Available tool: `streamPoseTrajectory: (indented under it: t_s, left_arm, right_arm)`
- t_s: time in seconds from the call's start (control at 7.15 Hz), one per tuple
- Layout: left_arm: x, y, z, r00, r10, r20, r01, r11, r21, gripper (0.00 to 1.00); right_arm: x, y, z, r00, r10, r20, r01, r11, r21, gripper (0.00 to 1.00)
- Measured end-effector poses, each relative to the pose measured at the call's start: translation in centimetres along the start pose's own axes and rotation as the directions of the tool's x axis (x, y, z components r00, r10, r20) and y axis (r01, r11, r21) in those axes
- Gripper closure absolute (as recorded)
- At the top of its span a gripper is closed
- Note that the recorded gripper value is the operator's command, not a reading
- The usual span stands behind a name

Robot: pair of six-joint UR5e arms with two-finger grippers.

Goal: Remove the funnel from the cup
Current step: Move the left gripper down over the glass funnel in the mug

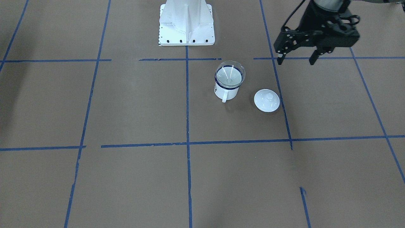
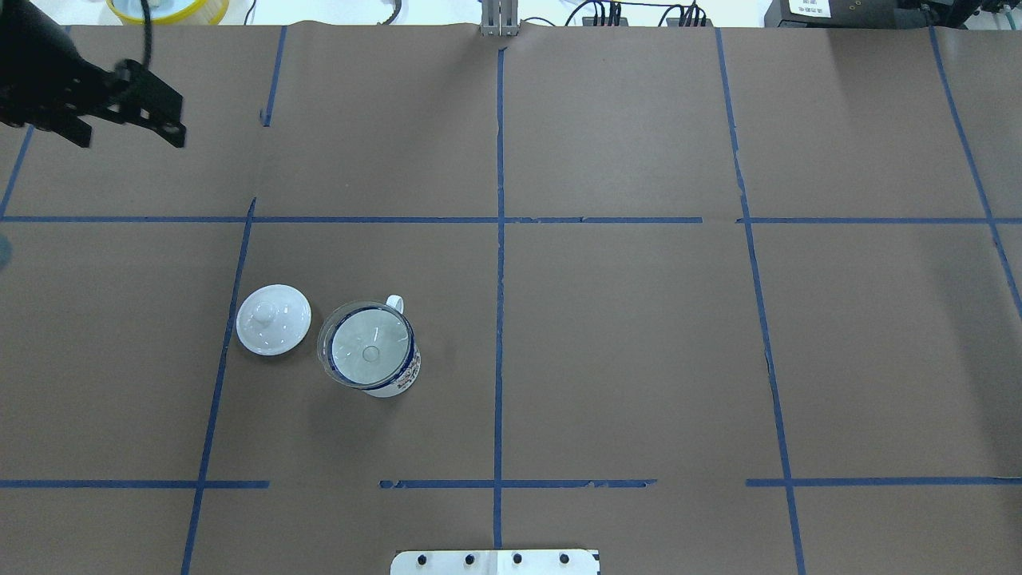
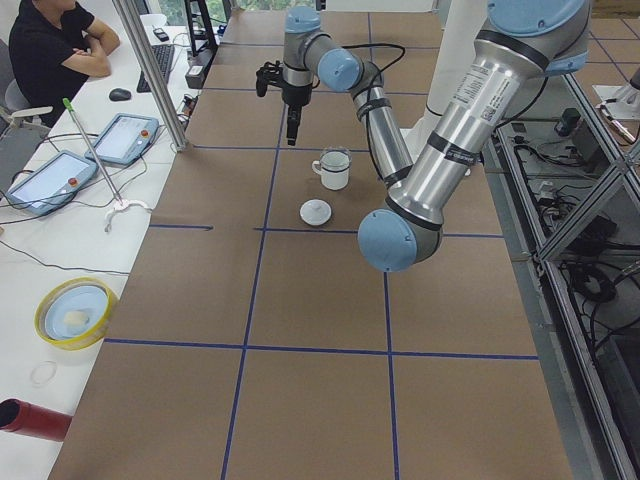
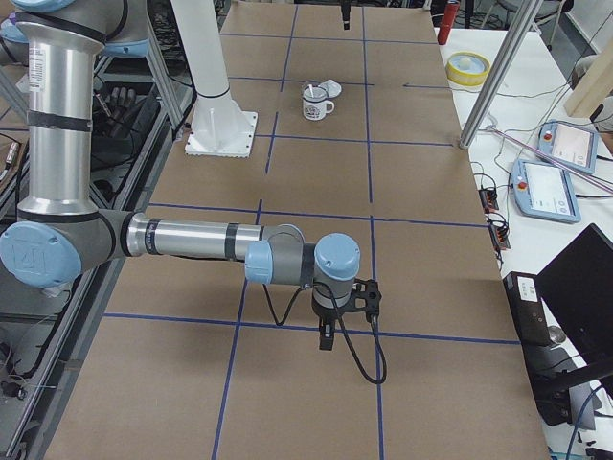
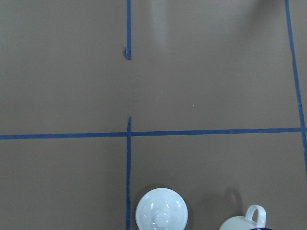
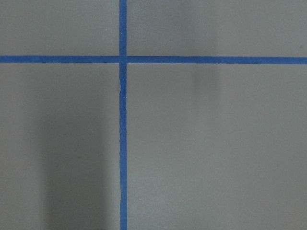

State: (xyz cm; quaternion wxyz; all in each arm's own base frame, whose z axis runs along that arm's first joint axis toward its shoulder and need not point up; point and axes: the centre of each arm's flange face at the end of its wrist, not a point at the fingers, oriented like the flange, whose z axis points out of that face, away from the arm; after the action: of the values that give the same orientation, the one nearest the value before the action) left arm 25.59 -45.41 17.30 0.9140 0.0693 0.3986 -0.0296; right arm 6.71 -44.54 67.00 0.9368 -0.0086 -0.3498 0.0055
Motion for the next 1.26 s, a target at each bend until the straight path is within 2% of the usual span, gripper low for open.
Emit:
streamPoseTrajectory:
  t_s: [0.56,0.84,0.98,1.26]
  left_arm:
    - [9.0,5.3,4.2,1.0,-0.003,0.002,0.003,0.999,-0.046,0.0]
    - [13.2,6.9,8.5,0.998,-0.01,0.062,0.014,0.998,-0.059,0.0]
    - [14.5,7.8,10.7,0.996,0.004,0.093,0.002,0.998,-0.061,0.03]
    - [15.9,8.9,14.4,0.994,0.014,0.112,-0.006,0.998,-0.07,0.21]
  right_arm:
    - [0.0,0.0,0.0,1.0,0.0,0.0,0.0,1.0,0.0,0.0]
    - [0.0,0.0,0.0,1.0,0.0,0.0,0.0,1.0,0.0,0.0]
    - [0.0,0.0,0.0,1.0,0.0,0.0,0.0,1.0,0.0,0.0]
    - [0.0,0.0,0.0,1.0,0.0,0.0,0.0,1.0,0.0,0.0]
